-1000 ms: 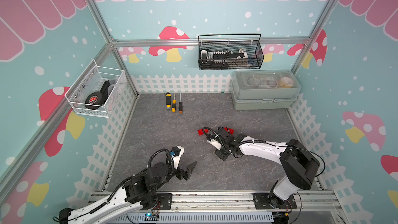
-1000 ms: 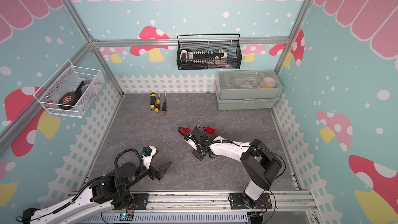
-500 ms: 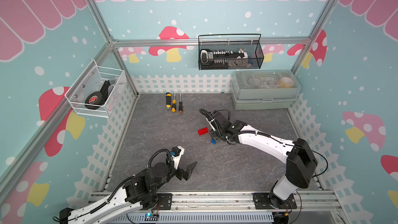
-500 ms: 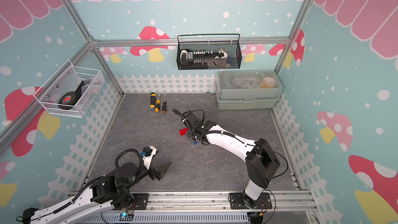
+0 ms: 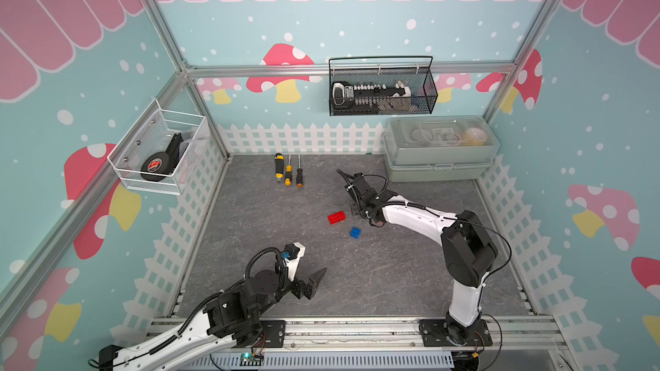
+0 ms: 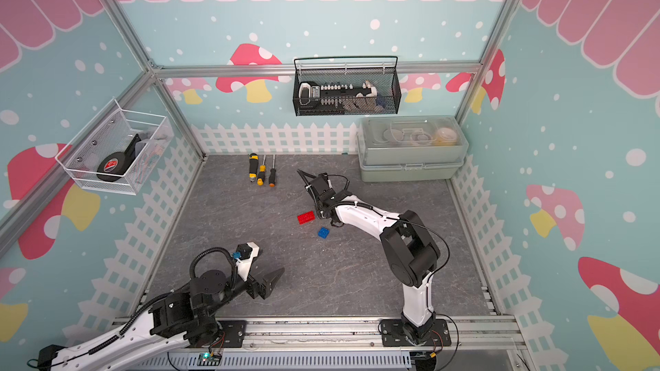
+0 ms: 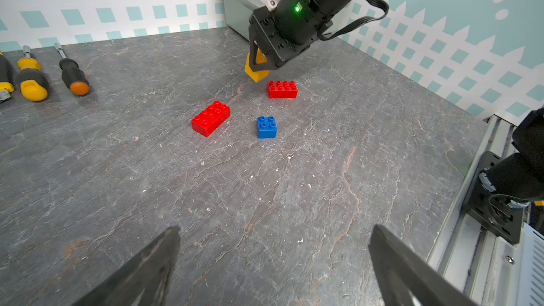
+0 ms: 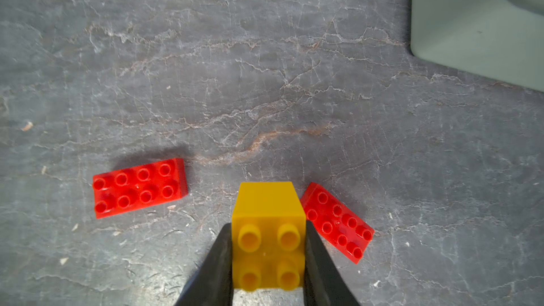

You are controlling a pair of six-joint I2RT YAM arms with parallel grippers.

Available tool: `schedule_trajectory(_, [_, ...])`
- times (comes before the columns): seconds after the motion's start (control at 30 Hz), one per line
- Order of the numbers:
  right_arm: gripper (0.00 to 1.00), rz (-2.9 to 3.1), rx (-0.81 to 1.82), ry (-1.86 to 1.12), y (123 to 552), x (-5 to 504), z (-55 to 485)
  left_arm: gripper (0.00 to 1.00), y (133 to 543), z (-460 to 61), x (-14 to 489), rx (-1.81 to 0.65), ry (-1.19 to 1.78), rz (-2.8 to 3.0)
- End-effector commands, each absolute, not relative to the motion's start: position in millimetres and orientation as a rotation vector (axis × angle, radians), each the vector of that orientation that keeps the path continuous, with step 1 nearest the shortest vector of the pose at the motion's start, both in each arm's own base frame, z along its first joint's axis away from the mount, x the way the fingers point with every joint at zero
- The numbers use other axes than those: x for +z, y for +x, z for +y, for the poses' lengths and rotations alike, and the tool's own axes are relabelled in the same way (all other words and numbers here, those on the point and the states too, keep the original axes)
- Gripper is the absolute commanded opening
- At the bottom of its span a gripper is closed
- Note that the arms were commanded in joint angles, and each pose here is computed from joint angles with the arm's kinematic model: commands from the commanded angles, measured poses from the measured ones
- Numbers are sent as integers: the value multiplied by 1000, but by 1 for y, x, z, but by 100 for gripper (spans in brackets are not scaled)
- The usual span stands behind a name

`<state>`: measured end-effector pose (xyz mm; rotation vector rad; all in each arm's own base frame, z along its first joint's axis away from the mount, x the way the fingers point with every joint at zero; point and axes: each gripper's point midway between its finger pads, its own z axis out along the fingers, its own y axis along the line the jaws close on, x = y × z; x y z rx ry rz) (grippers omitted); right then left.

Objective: Assemble the letter f with lego
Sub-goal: Pick up the lego brick from the center of the board, then place the lego brick at the center of the board.

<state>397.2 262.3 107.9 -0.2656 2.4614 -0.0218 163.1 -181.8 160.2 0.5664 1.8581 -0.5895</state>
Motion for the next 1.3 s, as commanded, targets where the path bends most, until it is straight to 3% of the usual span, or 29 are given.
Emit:
schedule_trajectory(0.0, [13, 2459, 35, -127, 401, 113, 267, 99, 162, -182, 159, -580, 589, 1844])
schedule_trajectory(0.5, [0, 2558, 8, -37, 406, 79, 272, 99, 159, -183, 159, -601, 601, 1832])
schedule_trajectory(1.27, [0, 2725, -14, -58, 399, 46, 270, 99, 158, -185, 158, -607, 613, 1836])
